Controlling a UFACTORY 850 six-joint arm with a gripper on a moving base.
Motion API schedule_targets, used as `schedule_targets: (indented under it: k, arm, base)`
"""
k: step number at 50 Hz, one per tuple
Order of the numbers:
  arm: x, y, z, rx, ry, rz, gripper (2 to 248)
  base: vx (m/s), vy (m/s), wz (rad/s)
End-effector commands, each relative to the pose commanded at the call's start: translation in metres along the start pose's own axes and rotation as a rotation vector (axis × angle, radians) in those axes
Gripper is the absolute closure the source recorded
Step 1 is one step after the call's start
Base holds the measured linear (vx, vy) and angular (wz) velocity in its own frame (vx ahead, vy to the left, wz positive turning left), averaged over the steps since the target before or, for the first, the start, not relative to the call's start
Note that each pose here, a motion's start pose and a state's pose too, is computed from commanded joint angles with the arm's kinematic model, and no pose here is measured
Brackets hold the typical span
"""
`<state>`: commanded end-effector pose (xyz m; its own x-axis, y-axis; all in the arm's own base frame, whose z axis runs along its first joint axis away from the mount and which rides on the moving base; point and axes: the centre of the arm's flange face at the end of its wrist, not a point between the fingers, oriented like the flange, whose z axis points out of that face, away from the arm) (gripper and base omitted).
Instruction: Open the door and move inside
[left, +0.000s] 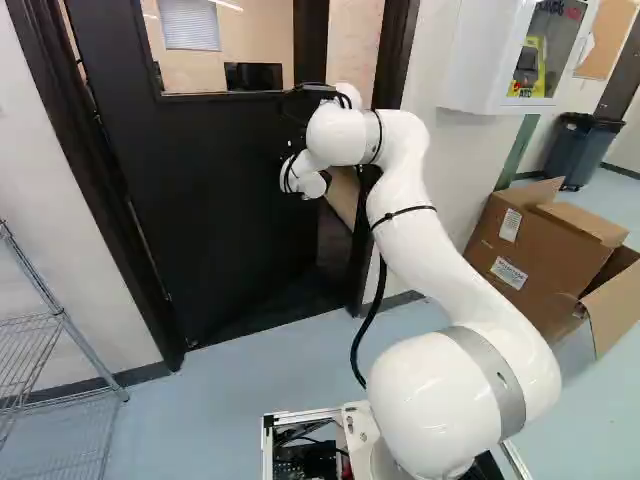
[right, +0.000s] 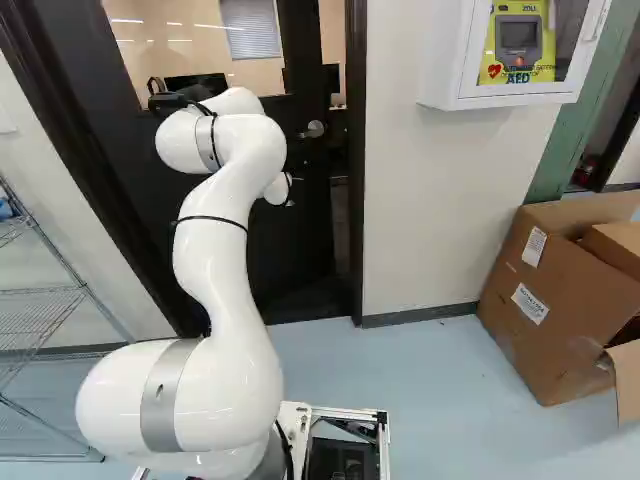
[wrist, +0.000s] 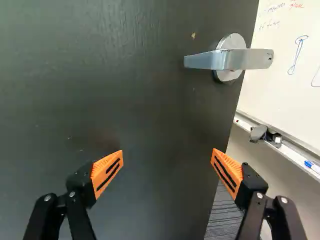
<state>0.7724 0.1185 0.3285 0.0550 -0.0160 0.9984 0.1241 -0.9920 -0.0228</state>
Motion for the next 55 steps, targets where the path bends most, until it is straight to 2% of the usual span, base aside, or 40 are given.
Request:
schedule_targets:
  k: [55]
  arm:
    - [0.021, -0.007, -0.11, 0.012, -0.119, -0.005, 3]
  base:
    - [0.0, 0.0, 0.0]
